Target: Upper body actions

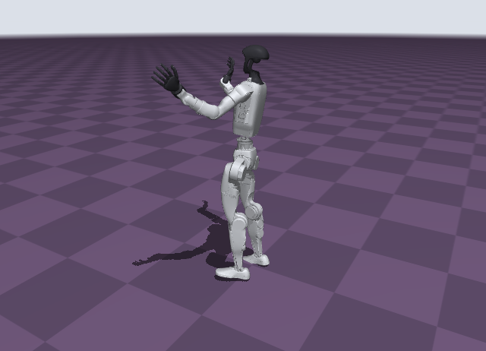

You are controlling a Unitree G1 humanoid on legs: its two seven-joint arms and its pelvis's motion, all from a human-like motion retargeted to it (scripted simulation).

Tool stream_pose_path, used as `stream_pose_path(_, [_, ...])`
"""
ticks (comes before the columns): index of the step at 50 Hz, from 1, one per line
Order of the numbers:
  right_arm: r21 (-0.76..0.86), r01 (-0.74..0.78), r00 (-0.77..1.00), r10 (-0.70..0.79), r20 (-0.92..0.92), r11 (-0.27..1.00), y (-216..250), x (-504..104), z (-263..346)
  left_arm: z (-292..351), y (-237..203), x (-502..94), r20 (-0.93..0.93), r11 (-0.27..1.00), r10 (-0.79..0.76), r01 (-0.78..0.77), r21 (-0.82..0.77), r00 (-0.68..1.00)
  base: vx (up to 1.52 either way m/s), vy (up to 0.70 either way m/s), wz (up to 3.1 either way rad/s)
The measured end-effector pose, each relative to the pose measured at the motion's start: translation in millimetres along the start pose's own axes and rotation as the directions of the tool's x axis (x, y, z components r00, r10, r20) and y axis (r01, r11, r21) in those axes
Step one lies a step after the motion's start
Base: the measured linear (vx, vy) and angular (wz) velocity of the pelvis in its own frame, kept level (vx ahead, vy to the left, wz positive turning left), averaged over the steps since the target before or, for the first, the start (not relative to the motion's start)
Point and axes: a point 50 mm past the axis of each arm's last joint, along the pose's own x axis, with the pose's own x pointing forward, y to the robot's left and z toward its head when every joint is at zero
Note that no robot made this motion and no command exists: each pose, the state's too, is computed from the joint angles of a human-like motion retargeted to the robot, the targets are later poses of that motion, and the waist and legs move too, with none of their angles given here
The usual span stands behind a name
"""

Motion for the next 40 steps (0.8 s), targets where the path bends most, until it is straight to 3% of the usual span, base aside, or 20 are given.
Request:
stream_pose_path(2, [0.025,-0.011,0.999,0.013,-0.048,1.000,1.6,-0.8,-1.7,10.2,7.7,-0.2,0.083,0.991,0.095,-0.086,-0.098,0.992,0.00,0.00,0.00])
stream_pose_path(4, [0.050,-0.040,0.999,0.041,-0.025,0.998,5.0,0.3,5.0,24.6,9.3,-0.9,0.207,0.988,0.149,-0.135,-0.081,0.967,0.00,0.00,0.00])
stream_pose_path(9, [0.077,-0.136,0.948,0.107,0.300,0.988,17.2,6.3,53.8,75.0,-15.6,-6.4,0.512,0.997,0.010,-0.045,0.057,0.859,0.00,0.00,0.00])
stream_pose_path(15, [0.073,-0.213,0.597,0.071,0.799,0.974,24.8,-4.1,136.5,146.1,-47.5,-39.8,0.860,0.988,-0.150,0.043,0.148,0.487,0.00,0.00,0.00])
stream_pose_path(17, [0.065,-0.194,0.385,0.015,0.923,0.979,21.8,-13.4,165.1,169.3,-54.2,-57.4,0.940,0.984,-0.176,0.039,0.173,0.291,0.00,0.00,0.00])
stream_pose_path(21, [0.102,-0.098,0.130,-0.089,0.988,0.990,11.8,-24.6,196.2,194.5,-57.9,-82.8,0.983,0.983,-0.184,-0.028,0.184,0.003,0.00,0.00,0.00])
stream_pose_path(24, [0.157,-0.089,0.079,-0.150,0.986,0.984,4.0,-27.8,201.9,202.4,-53.8,-90.0,0.982,0.982,-0.153,-0.125,0.140,-0.107,0.00,0.00,0.00])
stream_pose_path(27, [0.138,-0.113,0.194,-0.114,0.974,0.984,5.2,-21.0,186.8,193.4,-48.9,-82.5,0.990,0.981,-0.135,-0.144,0.129,-0.034,0.00,0.00,0.00])
stream_pose_path(32, [-0.028,-0.063,0.549,0.058,0.834,0.998,11.0,0.5,125.2,146.6,-40.7,-50.9,0.910,0.966,-0.174,-0.113,0.232,0.376,0.00,0.00,0.00])
stream_pose_path(35, [-0.141,-0.108,0.759,0.173,0.627,0.984,13.2,-1.1,73.1,99.1,-31.0,-36.6,0.730,0.955,-0.165,-0.079,0.287,0.663,0.00,0.00,0.00])
stream_pose_path(37, [-0.210,-0.223,0.878,0.290,0.381,0.952,12.7,-15.5,27.4,54.0,-17.3,-34.5,0.511,0.951,-0.138,-0.032,0.309,0.848,0.00,0.00,0.00])
stream_pose_path(40, [-0.224,-0.428,0.897,0.442,0.013,0.876,4.4,-50.6,-28.5,-3.4,6.3,-46.8,0.203,0.945,-0.127,0.056,0.324,0.971,0.00,0.00,0.00])
